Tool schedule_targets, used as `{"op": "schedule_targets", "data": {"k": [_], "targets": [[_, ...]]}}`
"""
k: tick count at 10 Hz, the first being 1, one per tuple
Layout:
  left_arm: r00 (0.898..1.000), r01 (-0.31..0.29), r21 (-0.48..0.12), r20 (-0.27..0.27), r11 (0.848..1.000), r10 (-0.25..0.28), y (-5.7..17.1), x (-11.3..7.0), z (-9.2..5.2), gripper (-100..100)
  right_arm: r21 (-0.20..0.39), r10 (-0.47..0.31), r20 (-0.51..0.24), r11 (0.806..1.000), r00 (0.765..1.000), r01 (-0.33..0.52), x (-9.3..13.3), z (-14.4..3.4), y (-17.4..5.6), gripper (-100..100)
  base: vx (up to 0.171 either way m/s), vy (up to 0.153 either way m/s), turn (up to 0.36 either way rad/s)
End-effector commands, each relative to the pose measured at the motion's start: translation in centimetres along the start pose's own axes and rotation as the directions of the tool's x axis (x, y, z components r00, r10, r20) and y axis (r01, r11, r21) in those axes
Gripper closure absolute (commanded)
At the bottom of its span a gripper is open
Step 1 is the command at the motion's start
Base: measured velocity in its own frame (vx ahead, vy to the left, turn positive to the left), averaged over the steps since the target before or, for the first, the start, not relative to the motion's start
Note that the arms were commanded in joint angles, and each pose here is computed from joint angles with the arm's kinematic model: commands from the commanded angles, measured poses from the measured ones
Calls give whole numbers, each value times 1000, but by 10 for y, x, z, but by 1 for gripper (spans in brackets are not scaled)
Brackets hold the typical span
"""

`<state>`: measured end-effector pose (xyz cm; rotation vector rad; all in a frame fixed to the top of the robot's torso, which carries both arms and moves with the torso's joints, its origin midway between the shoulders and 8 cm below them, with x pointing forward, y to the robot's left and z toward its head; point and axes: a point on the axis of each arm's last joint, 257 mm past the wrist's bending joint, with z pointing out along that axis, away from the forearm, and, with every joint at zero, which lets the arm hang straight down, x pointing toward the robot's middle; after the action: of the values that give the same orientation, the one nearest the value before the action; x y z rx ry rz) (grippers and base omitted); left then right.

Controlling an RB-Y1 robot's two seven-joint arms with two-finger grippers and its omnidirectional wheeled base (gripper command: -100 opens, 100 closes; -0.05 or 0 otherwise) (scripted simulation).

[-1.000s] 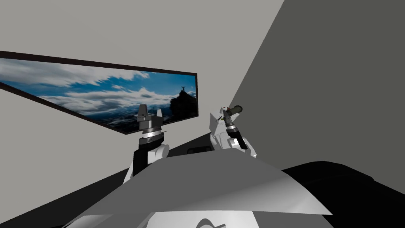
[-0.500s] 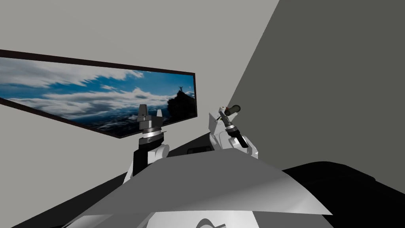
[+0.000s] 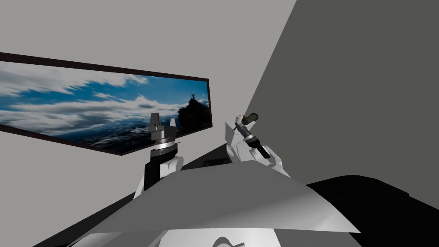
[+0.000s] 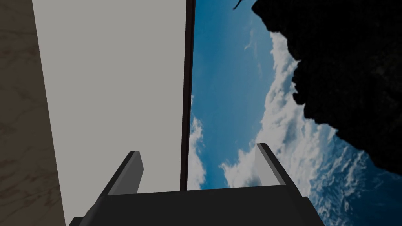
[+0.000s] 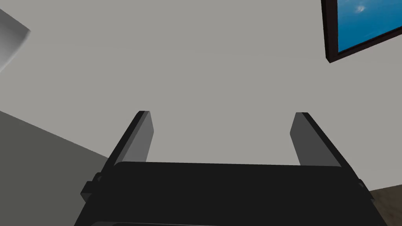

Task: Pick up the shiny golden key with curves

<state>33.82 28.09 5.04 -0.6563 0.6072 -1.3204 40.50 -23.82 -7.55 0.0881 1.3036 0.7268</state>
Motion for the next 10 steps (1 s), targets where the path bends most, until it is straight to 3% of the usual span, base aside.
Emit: {"op": "schedule_targets", "data": {"k": [1,5,9,10], "targets": [[1000,0,0,0,1000,0,0,0,0,0,-10,-66,-35,998,997,65,5,0,-1,-100,17,10,-62],[1000,0,0,0,1000,0,0,0,0,0,-52,-247,-132,969,960,242,21,-1,-6,-100,18,14,-71],[1000,0,0,0,1000,0,0,0,0,0,-111,-427,-219,904,877,412,37,-5,-17,-100,19,14,-59],[1000,0,0,0,1000,0,0,0,0,0,-128,-476,-252,879,842,459,44,-8,-23,-100,18,17,-56]]}}
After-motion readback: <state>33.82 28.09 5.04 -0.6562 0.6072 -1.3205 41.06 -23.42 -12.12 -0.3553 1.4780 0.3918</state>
